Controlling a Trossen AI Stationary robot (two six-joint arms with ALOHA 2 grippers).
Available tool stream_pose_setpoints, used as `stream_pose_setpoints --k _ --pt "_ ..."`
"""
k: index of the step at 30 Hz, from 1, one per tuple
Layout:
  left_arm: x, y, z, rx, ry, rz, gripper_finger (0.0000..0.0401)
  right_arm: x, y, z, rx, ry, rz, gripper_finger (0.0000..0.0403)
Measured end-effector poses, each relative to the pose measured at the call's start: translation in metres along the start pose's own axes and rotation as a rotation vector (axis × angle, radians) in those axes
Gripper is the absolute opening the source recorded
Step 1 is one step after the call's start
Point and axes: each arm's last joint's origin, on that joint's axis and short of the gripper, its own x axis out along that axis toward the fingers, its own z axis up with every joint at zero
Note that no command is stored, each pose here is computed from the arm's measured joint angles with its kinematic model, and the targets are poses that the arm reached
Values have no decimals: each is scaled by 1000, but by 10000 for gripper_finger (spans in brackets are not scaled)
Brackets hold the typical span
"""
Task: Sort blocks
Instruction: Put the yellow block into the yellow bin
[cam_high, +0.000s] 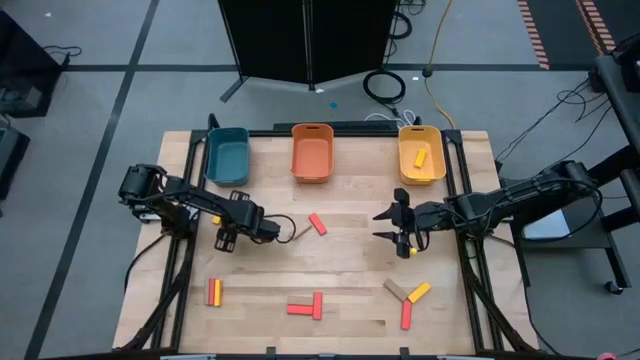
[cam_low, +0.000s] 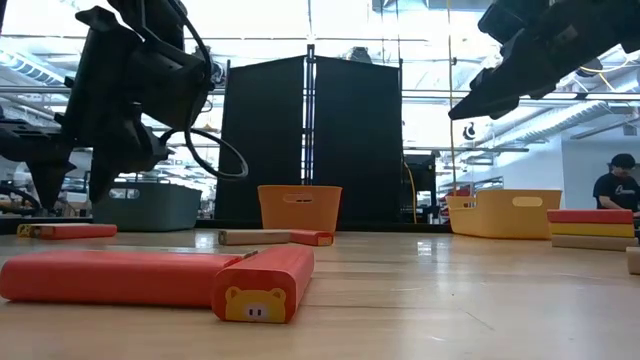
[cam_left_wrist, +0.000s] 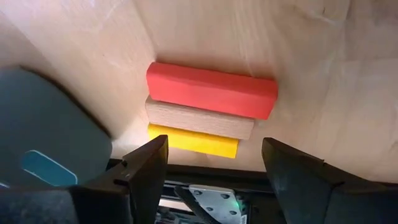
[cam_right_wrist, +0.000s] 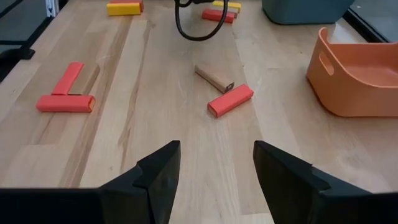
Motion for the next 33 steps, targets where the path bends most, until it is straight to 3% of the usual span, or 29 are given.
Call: stream_pose_setpoints --k 10,23,28,33 --pt "0 2 0 104 6 68 258 0 -4 6 34 -78 -146 199" --pt "-1 4 6 51 -72 46 258 -2 -2 18 198 -207 -117 199" --pt "-4 11 -8 43 -103 -16 258 -4 -2 26 217 -292 -101 199" --pt "-4 17 -33 15 -192 -40 258 -6 -1 33 162 -363 -101 199"
